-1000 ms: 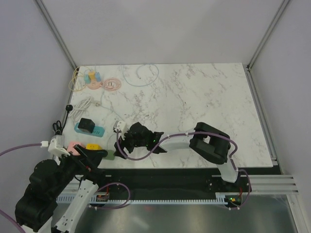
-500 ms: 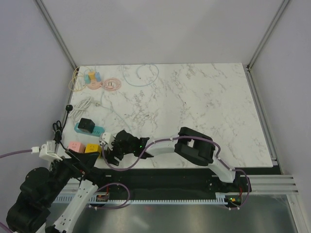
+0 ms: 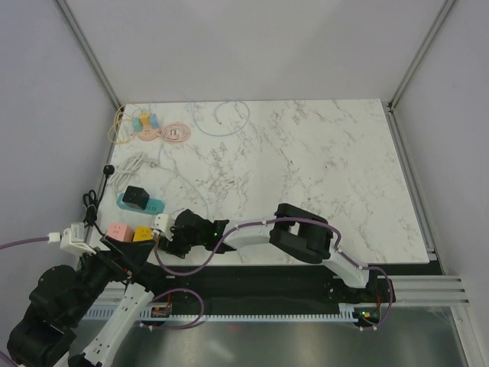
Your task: Pull the plug off the socket
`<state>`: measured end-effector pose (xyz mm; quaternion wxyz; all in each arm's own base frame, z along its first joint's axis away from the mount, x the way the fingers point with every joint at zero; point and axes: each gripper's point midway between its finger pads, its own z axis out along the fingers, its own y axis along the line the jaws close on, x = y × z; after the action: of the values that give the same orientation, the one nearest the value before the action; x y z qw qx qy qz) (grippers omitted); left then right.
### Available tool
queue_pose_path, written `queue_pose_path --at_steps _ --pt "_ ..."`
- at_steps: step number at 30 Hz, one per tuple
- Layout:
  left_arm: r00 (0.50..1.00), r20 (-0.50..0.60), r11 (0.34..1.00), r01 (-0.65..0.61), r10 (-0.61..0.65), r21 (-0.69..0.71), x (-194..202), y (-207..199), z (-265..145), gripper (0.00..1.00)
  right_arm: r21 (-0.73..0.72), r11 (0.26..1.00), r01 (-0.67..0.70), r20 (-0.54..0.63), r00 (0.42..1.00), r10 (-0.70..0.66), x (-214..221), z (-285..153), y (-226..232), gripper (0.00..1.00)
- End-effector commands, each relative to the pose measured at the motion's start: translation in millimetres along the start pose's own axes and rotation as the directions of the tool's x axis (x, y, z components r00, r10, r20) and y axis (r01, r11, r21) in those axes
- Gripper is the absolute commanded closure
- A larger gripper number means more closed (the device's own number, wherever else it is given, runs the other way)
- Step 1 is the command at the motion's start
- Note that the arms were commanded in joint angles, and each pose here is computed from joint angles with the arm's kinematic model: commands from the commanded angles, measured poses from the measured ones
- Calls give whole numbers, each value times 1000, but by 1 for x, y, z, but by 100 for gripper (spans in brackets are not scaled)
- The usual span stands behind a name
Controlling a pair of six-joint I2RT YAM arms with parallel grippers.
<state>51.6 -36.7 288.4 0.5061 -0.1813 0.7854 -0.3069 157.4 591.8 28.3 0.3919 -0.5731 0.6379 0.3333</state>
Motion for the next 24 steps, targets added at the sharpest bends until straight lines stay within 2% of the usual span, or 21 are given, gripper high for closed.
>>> queue_pose_path --at_steps 1,3,4,6,8,9,10,14,16,18,19,20,21,24 --pt "1000 2 1000 30 -30 -7 0 1 -1 13 66 996 67 -42 997 -65 5 -16 -13 83" --pt "999 1 999 34 -34 -4 0 0 0 13 77 994 72 -37 997 -69 0 -28 -17 100" --pt "999 -5 999 33 -33 -3 1 0 3 13 77 994 71 -63 996 -67 12 -35 -17 100" --pt "999 -13 999 37 -37 4 2 -2 5 13 90 994 67 -41 997 -64 0 -54 -23 100" --pt "999 -20 999 39 -39 25 2 -7 10 13 93 994 60 -73 996 -53 16 -72 -24 100" --pt "999 -29 999 39 -38 29 3 -9 12 13 104 993 57 -44 998 -53 2 -87 -27 100" --pt "999 -38 999 36 -35 37 4 -12 16 13 100 994 45 -74 997 -37 19 -99 -29 100" --pt "997 -80 999 22 -18 48 8 -19 30 14 117 993 20 -89 996 -9 21 -147 -39 100" --pt "993 -116 999 12 -7 37 14 -19 40 15 137 991 1 -138 990 19 46 -166 -45 100" --pt "991 -136 999 8 0 54 16 -25 47 16 165 986 -33 -113 992 52 47 -187 -56 100" --pt "987 -160 999 5 2 46 19 -25 54 16 161 986 -51 -142 987 75 68 -197 -54 100" --pt "988 -157 998 6 4 60 18 -29 57 17 165 984 -68 -116 989 88 65 -206 -55 100" --pt "986 -168 998 6 4 60 20 -30 61 17 179 979 -97 -129 984 121 84 -215 -60 100" --pt "982 -191 996 8 9 87 22 -38 72 17 164 972 -169 -124 974 190 103 -229 -60 100"
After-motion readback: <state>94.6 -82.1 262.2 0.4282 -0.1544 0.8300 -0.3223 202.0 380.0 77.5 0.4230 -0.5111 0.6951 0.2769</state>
